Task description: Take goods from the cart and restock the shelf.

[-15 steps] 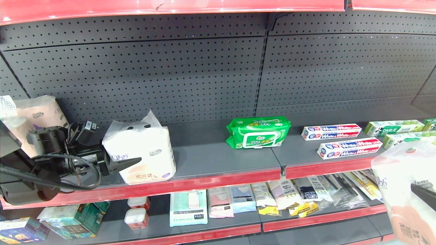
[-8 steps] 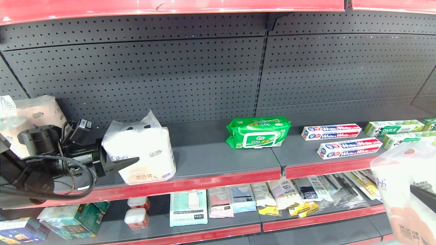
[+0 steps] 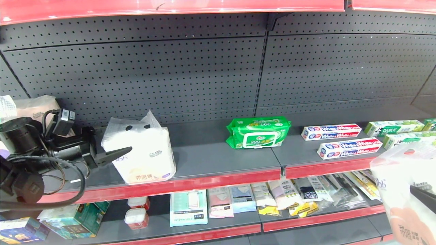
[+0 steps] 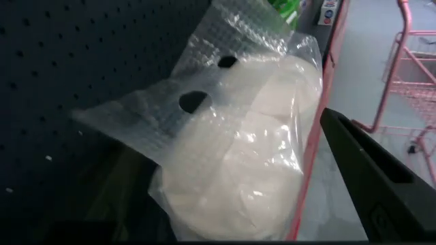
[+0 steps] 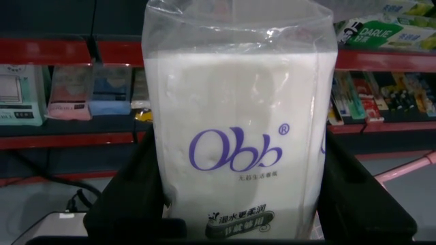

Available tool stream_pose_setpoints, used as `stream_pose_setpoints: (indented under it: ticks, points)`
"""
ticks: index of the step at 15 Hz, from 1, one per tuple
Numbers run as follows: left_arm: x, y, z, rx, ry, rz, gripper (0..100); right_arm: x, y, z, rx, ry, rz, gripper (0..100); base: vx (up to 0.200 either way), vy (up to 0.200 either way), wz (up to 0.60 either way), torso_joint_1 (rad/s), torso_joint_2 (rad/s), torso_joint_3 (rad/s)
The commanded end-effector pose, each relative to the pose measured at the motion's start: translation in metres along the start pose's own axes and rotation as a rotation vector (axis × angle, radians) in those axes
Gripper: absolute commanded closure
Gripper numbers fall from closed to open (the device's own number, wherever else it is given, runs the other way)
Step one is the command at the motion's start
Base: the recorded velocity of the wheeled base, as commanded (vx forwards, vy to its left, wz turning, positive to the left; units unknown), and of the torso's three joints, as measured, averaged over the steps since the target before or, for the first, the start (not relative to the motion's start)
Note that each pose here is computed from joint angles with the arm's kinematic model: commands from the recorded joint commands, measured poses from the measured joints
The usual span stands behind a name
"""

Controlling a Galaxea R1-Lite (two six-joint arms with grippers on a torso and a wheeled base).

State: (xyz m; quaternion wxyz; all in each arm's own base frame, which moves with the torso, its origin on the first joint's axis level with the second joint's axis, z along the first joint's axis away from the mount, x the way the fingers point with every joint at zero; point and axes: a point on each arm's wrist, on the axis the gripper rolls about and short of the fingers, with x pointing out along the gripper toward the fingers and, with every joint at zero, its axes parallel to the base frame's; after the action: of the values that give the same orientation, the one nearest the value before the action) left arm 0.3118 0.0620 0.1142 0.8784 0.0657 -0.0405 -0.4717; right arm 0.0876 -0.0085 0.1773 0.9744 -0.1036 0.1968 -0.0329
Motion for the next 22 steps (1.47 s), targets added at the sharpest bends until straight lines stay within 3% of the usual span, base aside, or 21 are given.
stream_pose_setpoints:
  ticks: [1, 2, 3, 4, 7, 10, 12, 13, 16, 17, 18, 19, 21, 22]
  points:
    - [-0.001, 0.0, 0.007, 0.011, -0.017, 0.025, 0, -0.003, 0.0, -0.001, 0.001, -0.01, -0.002, 100, 0.0, 0.0, 0.0, 0.0, 0.0, 0.0]
    - [-0.002, 0.001, 0.015, 0.018, -0.037, 0.053, 0, -0.004, 0.0, -0.001, 0.0, -0.014, -0.002, 100, 0.0, 0.0, 0.0, 0.0, 0.0, 0.0]
    - [-0.002, 0.002, 0.023, -0.014, -0.058, 0.12, 0, -0.005, 0.0, -0.001, 0.0, -0.018, -0.003, 100, 0.0, 0.0, 0.0, 0.0, 0.0, 0.0]
    - [-0.004, -0.003, 0.038, 0.0, -0.08, 0.195, 0, -0.005, 0.0, -0.001, 0.0, -0.02, 0.0, 100, 0.0, 0.0, 0.0, 0.0, 0.0, 0.0]
    - [-0.011, -0.011, 0.054, 0.015, -0.103, 0.281, 0, -0.005, 0.0, -0.001, 0.002, -0.022, 0.001, 100, 0.0, 0.0, 0.0, 0.0, 0.0, 0.0]
    - [-0.015, -0.02, 0.07, 0.008, -0.141, 0.375, 0, -0.006, 0.001, -0.002, 0.003, -0.025, 0.002, 100, 0.0, 0.0, 0.0, 0.0, 0.0, 0.0]
    - [-0.019, -0.029, 0.068, -0.015, -0.137, 0.433, 0, -0.006, 0.0, 0.0, 0.007, -0.031, 0.004, 100, 0.0, 0.0, 0.0, 0.0, 0.0, 0.0]
    - [-0.025, -0.034, 0.067, -0.031, -0.135, 0.516, 0, -0.006, 0.0, 0.0, 0.009, -0.034, 0.013, 100, 0.0, 0.0, 0.0, 0.0, 0.0, 0.0]
    - [-0.03, -0.033, 0.069, -0.034, -0.159, 0.712, 0, -0.007, 0.001, 0.0, 0.012, -0.04, 0.024, 100, 0.0, 0.0, 0.0, 0.0, 0.0, 0.0]
    - [-0.032, -0.032, 0.071, -0.049, -0.163, 0.827, 0, -0.008, 0.0, 0.001, 0.012, -0.05, 0.022, 100, 0.0, 0.0, 0.0, 0.0, 0.0, 0.0]
    - [-0.033, -0.032, 0.073, -0.059, -0.161, 0.88, 0, -0.008, 0.0, 0.002, 0.012, -0.053, 0.021, 100, 0.0, 0.0, 0.0, 0.0, 0.0, 0.0]
    - [-0.037, -0.038, 0.082, -0.082, -0.154, 0.985, 0, -0.01, 0.0, 0.004, 0.01, -0.064, 0.02, 100, 0.0, 0.0, 0.0, 0.0, 0.0, 0.0]
    - [-0.044, -0.056, 0.101, -0.156, -0.145, 1.054, 0, -0.013, 0.0, 0.003, 0.011, -0.08, 0.016, 100, 0.0, 0.0, 0.0, 0.0, 0.0, 0.0]
    - [-0.051, -0.076, 0.117, -0.224, -0.114, 1.056, 0, -0.018, 0.0, 0.003, 0.004, -0.102, 0.008, 100, 0.0, 0.0, 0.0, 0.0, 0.0, 0.0]
